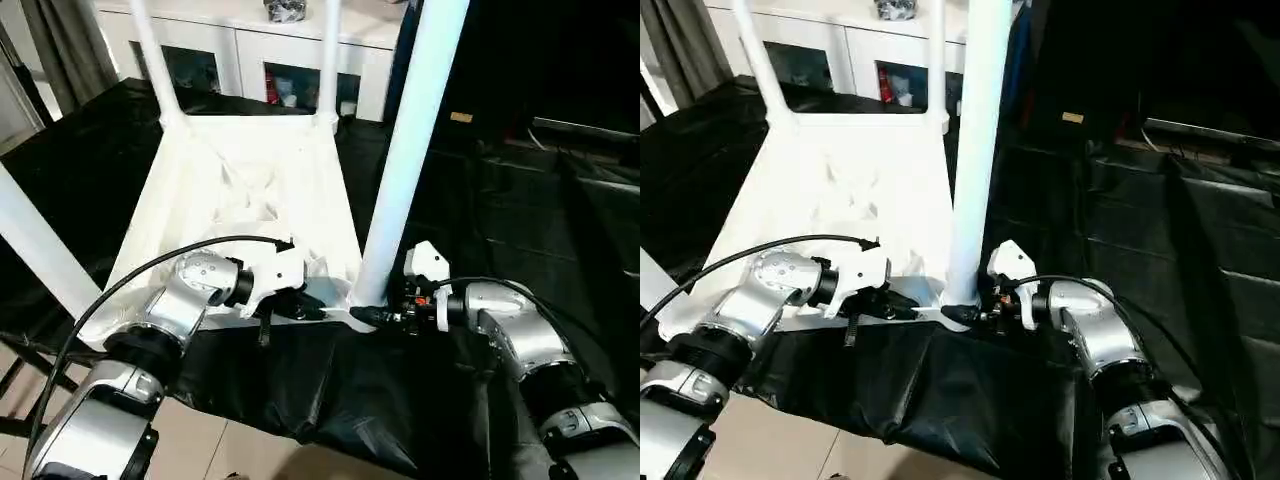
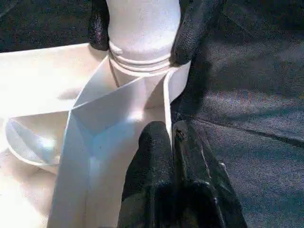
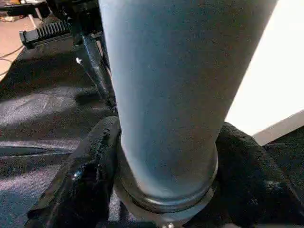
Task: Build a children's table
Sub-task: Rotate leg to tighten
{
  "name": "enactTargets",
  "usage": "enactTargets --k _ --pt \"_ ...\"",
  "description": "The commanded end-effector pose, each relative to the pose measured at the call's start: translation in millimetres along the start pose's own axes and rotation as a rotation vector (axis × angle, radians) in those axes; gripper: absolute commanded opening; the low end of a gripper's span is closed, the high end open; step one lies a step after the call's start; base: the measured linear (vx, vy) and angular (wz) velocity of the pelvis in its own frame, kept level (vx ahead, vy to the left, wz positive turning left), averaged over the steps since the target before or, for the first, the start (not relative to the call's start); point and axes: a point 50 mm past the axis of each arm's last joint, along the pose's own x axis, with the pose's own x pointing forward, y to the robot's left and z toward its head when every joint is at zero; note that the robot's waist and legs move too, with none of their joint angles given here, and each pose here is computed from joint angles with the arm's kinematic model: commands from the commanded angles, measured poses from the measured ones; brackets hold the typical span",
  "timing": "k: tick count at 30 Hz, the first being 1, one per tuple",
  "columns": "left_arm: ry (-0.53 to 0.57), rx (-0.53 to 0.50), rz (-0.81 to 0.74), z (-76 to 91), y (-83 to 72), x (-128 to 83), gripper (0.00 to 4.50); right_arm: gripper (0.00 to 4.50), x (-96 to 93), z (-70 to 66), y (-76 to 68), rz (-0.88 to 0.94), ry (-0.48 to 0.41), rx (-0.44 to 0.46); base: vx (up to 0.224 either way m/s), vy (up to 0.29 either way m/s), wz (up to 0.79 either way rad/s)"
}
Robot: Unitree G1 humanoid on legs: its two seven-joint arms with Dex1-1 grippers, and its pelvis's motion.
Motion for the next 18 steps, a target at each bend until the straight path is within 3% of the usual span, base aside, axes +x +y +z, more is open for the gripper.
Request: enactTargets --k 1,5,10,12,14,18 --pt "0.079 -0.044 -0.081 -15.8 -12.7 10 0.00 2.65 4.7 4.7 3.3 0.030 -0.025 -0.007 0.000 0.000 0.00" --pt "0.064 -0.073 -0.040 -15.2 -11.4 13 0.00 2.65 5.9 -0.1 3.0 -0.044 -0.028 0.006 0.000 0.000 0.00" --pt "0.043 -0.147 0.156 -8.8 -3.0 34 0.00 2.65 15.4 -13.6 -8.7 -0.456 -0.054 0.099 0.000 0.000 0.00" --pt "0.035 -0.158 0.189 -5.8 -2.1 40 0.00 2.65 18.7 -15.4 -9.4 -0.519 -0.057 0.126 0.000 0.000 0.00" --pt "0.005 -0.186 0.241 6.2 -2.8 61 0.00 2.65 35.2 -16.2 -5.9 -0.654 -0.075 0.187 0.000 0.000 0.00" --pt "-0.008 -0.188 0.261 16.6 -3.7 75 0.00 2.65 53.8 -11.7 1.1 -0.705 -0.082 0.207 0.000 0.000 0.00"
